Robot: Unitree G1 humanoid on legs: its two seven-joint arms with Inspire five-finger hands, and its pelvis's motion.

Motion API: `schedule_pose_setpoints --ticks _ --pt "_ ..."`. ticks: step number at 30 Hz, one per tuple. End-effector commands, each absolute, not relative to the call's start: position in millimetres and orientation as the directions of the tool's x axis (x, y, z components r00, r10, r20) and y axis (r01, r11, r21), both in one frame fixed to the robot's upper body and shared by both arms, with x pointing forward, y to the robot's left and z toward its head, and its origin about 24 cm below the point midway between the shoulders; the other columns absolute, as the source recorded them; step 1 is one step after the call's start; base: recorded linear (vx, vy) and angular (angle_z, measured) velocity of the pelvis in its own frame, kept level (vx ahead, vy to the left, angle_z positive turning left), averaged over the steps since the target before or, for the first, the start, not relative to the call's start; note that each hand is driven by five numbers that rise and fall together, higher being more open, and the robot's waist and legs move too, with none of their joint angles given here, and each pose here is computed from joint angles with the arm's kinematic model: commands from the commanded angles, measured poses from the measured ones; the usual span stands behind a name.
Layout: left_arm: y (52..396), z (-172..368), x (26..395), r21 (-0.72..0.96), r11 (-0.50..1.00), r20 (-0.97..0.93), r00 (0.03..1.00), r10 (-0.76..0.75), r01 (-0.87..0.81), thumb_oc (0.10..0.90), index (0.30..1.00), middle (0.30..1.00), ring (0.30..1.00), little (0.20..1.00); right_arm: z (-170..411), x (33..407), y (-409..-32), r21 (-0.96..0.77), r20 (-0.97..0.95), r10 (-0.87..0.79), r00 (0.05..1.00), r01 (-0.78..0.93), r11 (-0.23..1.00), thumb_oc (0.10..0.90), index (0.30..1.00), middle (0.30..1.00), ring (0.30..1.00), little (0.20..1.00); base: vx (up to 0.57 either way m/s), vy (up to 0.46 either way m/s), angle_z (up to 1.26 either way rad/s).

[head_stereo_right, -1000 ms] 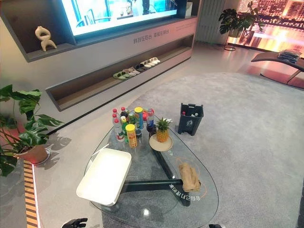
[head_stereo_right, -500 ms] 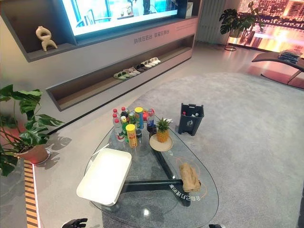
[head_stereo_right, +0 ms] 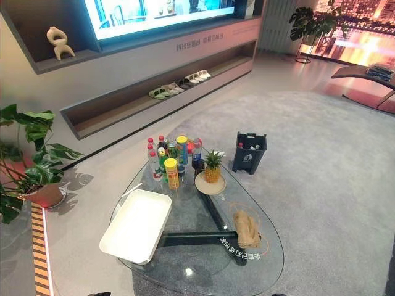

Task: Wipe the table with a cloth and put it in the basket.

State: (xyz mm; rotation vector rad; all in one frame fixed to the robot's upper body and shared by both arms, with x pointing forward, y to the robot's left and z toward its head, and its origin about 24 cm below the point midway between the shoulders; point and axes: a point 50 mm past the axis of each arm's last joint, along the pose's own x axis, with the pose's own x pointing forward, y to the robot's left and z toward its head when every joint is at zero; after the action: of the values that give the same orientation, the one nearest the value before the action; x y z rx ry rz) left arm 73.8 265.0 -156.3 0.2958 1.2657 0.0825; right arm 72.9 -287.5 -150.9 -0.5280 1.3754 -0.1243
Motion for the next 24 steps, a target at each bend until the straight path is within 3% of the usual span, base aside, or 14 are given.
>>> schedule_pose_setpoints --ticks 1,9,24 --pt "291 -129 140 0.351 0.935 -0.807 0.49 0.329 -0.049 0.8 0.9 0.9 0.9 0.9 -134 111 -308 -0.51 -0.852 -0.447 0.273 -0.237 0.827 0.8 0.9 0.9 0.9 0.9 -0.3 0.024 0.01" --pt "314 -88 204 0.305 0.913 -0.677 0.612 0.409 -0.272 0.8 0.9 0.9 0.9 0.9 -106 173 -317 -0.581 -0.775 -0.465 0.427 -0.195 0.79 0.8 0.9 0.9 0.9 0.9 -0.21 -0.02 0.01" --pt "321 -62 231 0.171 0.858 -0.538 0.684 0.493 -0.484 0.8 0.9 0.9 0.9 0.9 -60 223 -336 -0.707 -0.455 -0.67 0.586 0.22 0.672 0.8 0.9 0.9 0.9 0.9 -0.08 -0.018 0.09"
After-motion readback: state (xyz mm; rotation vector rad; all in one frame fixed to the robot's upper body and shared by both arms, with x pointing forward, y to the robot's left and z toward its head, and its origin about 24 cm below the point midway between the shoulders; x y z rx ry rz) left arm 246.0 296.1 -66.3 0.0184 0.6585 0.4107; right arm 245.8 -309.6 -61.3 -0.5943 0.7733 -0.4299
